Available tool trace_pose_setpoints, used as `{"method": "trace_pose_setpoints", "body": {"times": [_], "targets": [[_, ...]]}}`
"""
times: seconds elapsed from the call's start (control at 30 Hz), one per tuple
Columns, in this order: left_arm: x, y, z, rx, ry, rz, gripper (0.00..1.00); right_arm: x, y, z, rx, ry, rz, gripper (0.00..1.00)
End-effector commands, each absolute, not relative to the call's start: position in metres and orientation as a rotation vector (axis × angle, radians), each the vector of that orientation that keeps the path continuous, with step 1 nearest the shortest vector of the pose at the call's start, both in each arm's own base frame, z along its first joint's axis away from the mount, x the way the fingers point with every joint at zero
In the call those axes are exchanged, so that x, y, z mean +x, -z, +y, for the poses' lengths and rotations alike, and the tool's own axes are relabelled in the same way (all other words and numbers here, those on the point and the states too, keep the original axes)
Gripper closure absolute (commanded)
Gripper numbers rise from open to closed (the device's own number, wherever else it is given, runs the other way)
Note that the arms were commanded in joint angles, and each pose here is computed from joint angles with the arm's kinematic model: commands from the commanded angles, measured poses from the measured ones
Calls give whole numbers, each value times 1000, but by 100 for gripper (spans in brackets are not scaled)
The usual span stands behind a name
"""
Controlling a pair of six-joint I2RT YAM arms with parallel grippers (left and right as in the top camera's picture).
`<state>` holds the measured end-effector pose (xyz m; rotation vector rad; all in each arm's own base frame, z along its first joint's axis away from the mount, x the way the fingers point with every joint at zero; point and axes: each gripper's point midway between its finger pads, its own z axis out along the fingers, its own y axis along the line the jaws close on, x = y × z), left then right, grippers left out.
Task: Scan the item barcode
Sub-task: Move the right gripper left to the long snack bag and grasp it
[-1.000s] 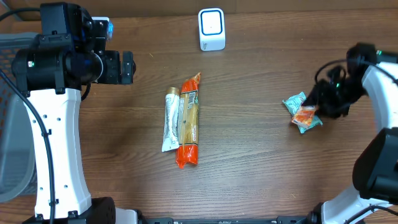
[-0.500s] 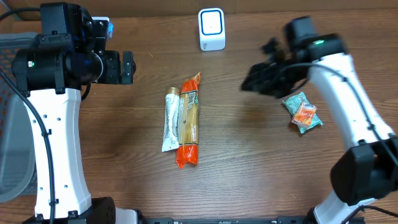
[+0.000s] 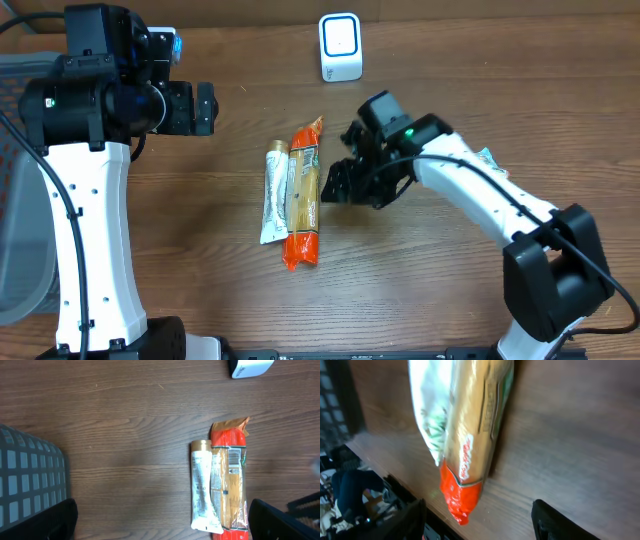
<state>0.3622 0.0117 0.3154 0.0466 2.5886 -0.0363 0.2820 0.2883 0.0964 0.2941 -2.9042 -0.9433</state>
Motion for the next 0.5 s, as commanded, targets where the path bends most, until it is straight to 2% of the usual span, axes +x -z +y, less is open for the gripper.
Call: {"method": "trace_pose_setpoints", "body": {"times": [0.0,0.07,0.1,0.3,0.47], "targets": [[363,-322,13,60,26,2568,0,261,-81,297,288,904,-2861,30],[363,-322,13,60,26,2568,0,254,-76,301,294,895,-2852,28],[363,-322,13,60,26,2568,0,252,-72,304,280,895,-2849,23],[363,-322,13,60,26,2568,0,250,-53,312,170,936,-2854,22],[363,-322,13,60,26,2568,0,246,-49,326,185,1050,-2827,21]]}}
